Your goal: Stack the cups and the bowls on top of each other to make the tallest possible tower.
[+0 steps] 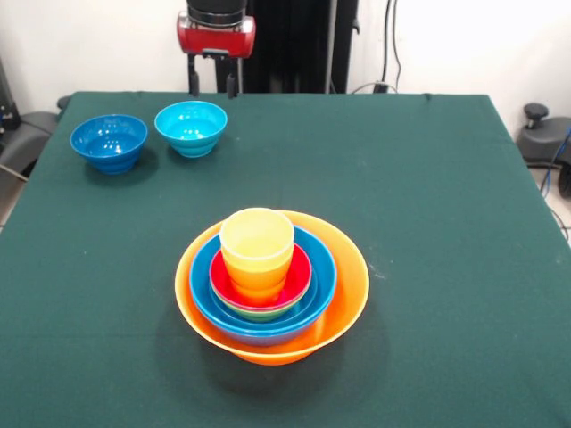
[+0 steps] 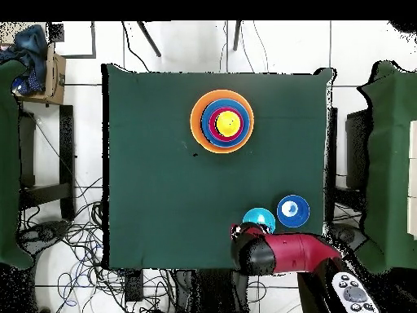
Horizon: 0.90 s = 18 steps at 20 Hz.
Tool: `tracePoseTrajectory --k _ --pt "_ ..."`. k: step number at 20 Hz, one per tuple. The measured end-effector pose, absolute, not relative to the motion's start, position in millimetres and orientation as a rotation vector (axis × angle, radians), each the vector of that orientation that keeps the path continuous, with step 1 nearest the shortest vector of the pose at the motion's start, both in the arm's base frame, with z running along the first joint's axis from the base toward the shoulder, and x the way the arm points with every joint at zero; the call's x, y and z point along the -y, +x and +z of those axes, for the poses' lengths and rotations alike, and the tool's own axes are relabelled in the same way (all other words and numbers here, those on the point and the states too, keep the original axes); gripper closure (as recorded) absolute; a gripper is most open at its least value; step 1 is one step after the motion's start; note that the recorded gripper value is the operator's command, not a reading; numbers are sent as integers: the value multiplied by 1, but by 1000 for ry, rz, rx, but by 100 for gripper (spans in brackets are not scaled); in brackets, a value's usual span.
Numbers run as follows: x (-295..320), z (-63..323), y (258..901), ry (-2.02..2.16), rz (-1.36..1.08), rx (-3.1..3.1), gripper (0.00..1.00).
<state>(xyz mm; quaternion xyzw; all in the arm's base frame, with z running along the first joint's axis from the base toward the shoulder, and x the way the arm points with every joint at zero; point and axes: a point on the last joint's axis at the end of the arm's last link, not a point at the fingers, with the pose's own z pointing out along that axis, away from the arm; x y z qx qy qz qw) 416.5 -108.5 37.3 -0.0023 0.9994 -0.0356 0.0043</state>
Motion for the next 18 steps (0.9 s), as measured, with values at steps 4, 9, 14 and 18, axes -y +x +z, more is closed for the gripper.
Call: tracePoseTrajectory --k 4,9,14,18 --pt "106 27 411 -13 -114 -3137 0" --pt "101 11 405 -35 -105 -3143 0" --pt "97 -12 396 -66 -80 -3140 0" --pt "98 -22 390 -73 -75 -3146 0"
